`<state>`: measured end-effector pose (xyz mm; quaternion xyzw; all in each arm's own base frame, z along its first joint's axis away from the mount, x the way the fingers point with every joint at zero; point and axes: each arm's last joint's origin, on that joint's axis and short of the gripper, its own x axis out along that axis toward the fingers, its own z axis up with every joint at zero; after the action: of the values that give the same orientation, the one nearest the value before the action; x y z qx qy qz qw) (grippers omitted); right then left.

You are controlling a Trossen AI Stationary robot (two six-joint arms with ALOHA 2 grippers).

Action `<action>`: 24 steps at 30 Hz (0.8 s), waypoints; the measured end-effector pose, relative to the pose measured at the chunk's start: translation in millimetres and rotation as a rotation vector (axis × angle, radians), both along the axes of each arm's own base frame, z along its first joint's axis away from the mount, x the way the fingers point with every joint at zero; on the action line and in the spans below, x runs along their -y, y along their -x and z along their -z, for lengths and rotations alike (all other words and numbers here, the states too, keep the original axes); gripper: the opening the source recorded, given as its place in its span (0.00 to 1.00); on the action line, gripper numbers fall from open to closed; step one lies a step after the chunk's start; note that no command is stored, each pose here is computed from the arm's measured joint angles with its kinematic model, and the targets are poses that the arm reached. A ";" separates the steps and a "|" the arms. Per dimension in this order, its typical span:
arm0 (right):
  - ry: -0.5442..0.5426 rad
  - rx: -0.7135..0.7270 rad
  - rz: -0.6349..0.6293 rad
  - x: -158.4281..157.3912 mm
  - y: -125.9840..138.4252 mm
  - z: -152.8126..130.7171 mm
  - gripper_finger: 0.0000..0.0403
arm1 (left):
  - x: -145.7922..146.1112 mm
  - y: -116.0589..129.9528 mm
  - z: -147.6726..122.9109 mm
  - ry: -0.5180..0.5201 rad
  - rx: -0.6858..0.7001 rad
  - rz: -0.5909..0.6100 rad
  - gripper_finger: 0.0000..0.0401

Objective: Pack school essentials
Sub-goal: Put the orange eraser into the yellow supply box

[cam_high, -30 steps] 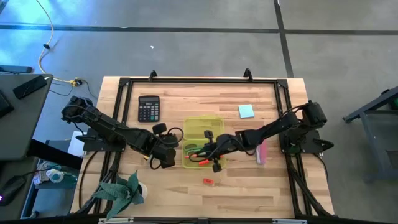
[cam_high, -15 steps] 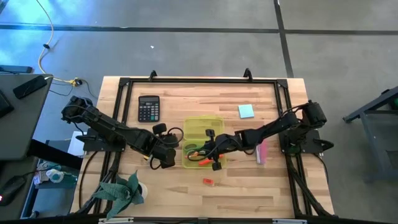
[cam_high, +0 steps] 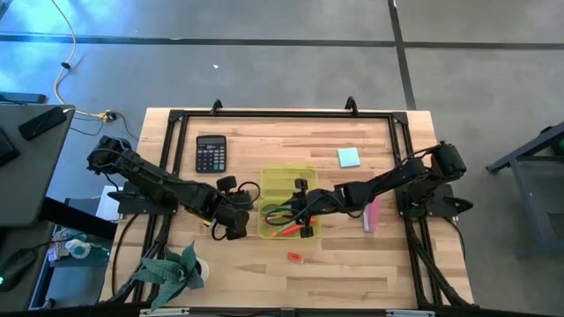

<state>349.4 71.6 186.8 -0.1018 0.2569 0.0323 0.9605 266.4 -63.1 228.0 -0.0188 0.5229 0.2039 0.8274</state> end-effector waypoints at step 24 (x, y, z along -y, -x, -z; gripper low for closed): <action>-0.246 -0.049 -0.064 -75.2 42.4 -59.8 0.37 | -0.1 -0.1 0.0 0.000 0.002 -0.003 0.21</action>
<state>307.1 146.9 246.6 0.0095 0.2708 0.0966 0.9577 266.5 -63.0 228.0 -0.0197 0.5221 0.2050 0.8276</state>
